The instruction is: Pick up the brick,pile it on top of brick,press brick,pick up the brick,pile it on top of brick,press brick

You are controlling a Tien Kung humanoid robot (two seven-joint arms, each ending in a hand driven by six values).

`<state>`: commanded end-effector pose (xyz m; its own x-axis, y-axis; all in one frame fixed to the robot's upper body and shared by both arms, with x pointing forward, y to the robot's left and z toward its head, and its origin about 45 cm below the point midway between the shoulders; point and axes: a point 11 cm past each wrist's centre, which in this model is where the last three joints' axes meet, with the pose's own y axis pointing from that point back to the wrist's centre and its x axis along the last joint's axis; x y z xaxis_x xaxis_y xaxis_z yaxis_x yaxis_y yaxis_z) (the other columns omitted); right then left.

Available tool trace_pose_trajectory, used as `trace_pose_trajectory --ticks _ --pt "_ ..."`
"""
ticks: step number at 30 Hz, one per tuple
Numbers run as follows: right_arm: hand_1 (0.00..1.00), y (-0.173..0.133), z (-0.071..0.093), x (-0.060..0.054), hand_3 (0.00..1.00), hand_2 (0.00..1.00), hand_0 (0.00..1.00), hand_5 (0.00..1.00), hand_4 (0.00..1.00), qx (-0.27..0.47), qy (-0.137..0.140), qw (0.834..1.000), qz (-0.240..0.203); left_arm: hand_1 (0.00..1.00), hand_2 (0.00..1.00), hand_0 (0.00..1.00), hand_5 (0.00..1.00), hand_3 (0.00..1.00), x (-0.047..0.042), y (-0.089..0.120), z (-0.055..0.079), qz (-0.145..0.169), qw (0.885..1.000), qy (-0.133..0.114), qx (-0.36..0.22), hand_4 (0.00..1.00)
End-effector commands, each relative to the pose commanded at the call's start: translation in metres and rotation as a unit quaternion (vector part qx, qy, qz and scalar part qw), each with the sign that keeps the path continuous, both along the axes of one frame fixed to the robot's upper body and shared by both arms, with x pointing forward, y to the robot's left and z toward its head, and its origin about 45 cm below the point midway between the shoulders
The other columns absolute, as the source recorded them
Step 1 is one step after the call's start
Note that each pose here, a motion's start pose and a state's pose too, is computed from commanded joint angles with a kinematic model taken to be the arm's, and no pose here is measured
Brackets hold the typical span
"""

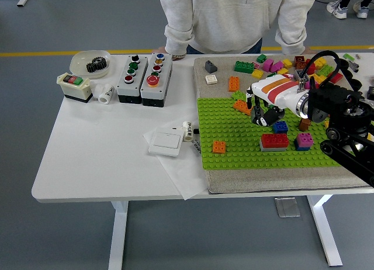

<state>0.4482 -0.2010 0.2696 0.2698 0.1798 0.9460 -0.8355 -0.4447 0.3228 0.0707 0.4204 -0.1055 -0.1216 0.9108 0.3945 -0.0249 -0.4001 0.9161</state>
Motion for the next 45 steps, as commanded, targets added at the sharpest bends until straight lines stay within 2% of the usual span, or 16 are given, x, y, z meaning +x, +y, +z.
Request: trace_pose_trajectory --ticks 10,19,31,38,45 --pt "0.389 -0.018 -0.006 -0.009 0.523 0.442 0.307 0.002 0.818 -0.032 0.019 0.999 0.007 0.786 0.782 0.768 0.634 0.677 0.0011 0.0 0.0 0.001 1.0 -0.002 0.0 0.766" --pt "0.387 -0.06 -0.011 -0.015 0.523 0.442 0.3 0.004 0.82 -0.065 0.023 0.997 -0.016 0.788 0.783 0.769 0.635 0.678 0.0006 -0.001 0.0 0.002 1.0 -0.002 0.0 0.766" --pt "0.389 -0.102 -0.008 -0.014 0.523 0.443 0.297 0.013 0.82 -0.094 0.019 0.995 -0.041 0.789 0.783 0.769 0.638 0.678 -0.0014 -0.001 -0.001 0.001 1.0 0.002 0.0 0.767" --pt "0.388 -0.107 -0.005 -0.015 0.523 0.442 0.298 0.014 0.821 -0.083 0.027 0.995 -0.041 0.789 0.783 0.768 0.637 0.679 -0.0008 -0.002 -0.001 0.0 1.0 0.001 0.0 0.766" --pt "0.388 -0.097 0.001 -0.017 0.524 0.444 0.304 0.015 0.821 -0.055 0.028 0.998 -0.024 0.79 0.785 0.767 0.64 0.679 0.0016 -0.002 -0.001 -0.002 1.0 0.0 -0.001 0.766"
